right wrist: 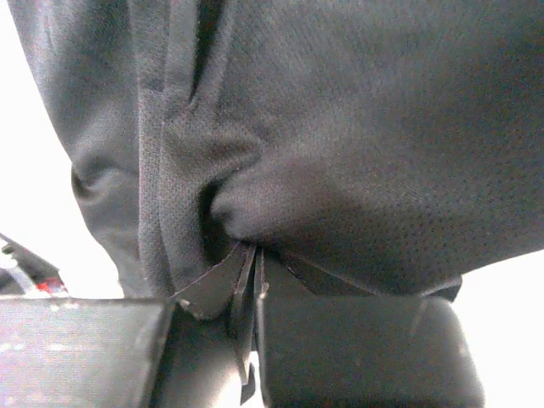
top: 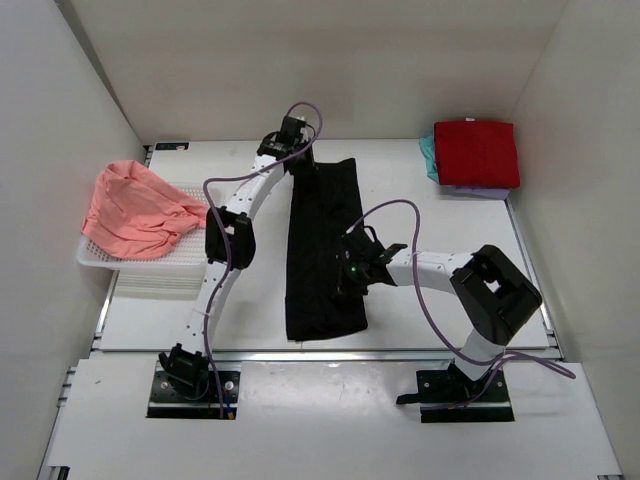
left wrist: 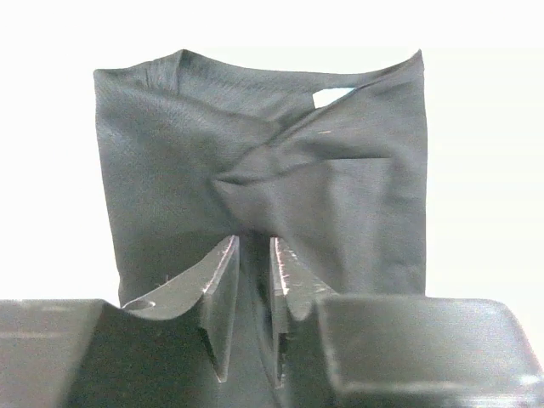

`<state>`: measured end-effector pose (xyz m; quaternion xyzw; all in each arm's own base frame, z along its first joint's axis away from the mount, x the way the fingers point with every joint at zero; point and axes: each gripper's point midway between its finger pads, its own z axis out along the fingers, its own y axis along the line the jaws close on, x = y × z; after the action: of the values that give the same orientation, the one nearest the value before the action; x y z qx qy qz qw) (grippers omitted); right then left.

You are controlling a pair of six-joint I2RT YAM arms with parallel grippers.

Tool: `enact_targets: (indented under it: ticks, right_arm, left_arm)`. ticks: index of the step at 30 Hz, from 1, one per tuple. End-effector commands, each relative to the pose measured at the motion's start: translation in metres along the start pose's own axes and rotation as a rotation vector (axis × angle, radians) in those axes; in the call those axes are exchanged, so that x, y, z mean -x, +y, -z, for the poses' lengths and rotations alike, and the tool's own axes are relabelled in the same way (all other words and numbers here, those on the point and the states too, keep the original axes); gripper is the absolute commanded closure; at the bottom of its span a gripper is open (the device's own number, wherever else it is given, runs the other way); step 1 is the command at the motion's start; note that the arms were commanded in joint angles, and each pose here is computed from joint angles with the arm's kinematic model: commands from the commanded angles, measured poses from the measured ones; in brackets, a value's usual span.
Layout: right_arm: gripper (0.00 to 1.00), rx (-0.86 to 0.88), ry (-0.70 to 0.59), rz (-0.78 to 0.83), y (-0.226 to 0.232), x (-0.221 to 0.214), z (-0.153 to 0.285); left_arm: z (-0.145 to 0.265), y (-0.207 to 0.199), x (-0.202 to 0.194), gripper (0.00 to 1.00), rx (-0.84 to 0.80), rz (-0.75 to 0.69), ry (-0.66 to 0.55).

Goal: Fold and stack the t-shirts
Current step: Rotate the tshirt 90 degrees, then grab the bottom of the folded rectangular tshirt with both arms

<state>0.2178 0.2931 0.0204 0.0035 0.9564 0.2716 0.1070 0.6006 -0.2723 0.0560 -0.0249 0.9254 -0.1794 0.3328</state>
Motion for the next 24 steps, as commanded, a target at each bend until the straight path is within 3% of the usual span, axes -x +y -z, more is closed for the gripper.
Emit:
enact_targets:
  ticks: [1,2,4,5,6,8,9,11,12,14,15,16,17,18,20,24]
  right_arm:
    - [1.00,-0.083,-0.094,0.149,-0.004,0.034,0.013]
    - [1.00,-0.082,-0.093,0.184,0.001,0.035,0.017]
    - [0.99,-0.089,-0.104,0.228,0.012,0.042,0.044]
    - [0.93,-0.080,-0.122,0.254,0.016,0.043,0.057]
    - [0.90,-0.104,-0.112,0.255,0.008,0.037,0.063]
    - [0.78,-0.076,-0.189,0.255,0.007,0.040,0.092]
    - [0.76,-0.092,-0.171,0.223,-0.010,0.031,0.091]
    - [0.68,-0.065,-0.166,0.167,-0.030,0.017,0.102]
    - [0.66,-0.076,-0.166,0.153,-0.040,0.015,0.105]
    - [0.58,-0.086,-0.164,0.146,-0.054,0.002,0.112]
    - [0.57,-0.085,-0.155,0.128,-0.061,-0.007,0.112]
    - [0.57,-0.077,-0.141,0.111,-0.066,-0.015,0.109]
    - [0.49,-0.059,-0.133,0.106,-0.067,-0.025,0.106]
    - [0.45,-0.046,-0.151,0.096,-0.065,-0.026,0.108]
    - [0.44,-0.018,-0.109,0.078,-0.068,-0.045,0.099]
    - [0.44,0.023,-0.097,0.022,-0.073,-0.061,0.087]
  left_arm:
    - [0.132,-0.063,0.112,0.65,-0.160,-0.041,-0.288]
    - [0.165,-0.076,0.125,0.63,-0.201,-0.019,-0.322]
    - [0.182,-0.073,0.106,0.61,-0.214,0.001,-0.263]
    - [0.218,-0.076,0.116,0.61,-0.237,0.007,-0.299]
    - [0.208,-0.065,0.088,0.60,-0.217,0.020,-0.220]
    - [0.253,-0.060,0.062,0.60,-0.225,0.007,-0.198]
    - [0.241,-0.043,0.020,0.56,-0.193,0.019,-0.091]
    - [0.261,-0.023,-0.055,0.54,-0.195,0.036,0.037]
    - [0.283,-0.028,-0.065,0.53,-0.227,0.027,0.013]
    - [0.284,-0.002,-0.147,0.53,-0.187,0.062,0.146]
    - [0.302,-0.008,-0.159,0.52,-0.214,0.064,0.132]
    - [0.297,0.007,-0.197,0.51,-0.191,0.083,0.203]
    - [0.302,0.015,-0.225,0.51,-0.186,0.118,0.225]
    - [0.311,0.008,-0.232,0.51,-0.231,0.151,0.207]
    - [0.310,0.024,-0.284,0.49,-0.234,0.220,0.293]
    - [0.308,0.028,-0.321,0.49,-0.251,0.262,0.326]
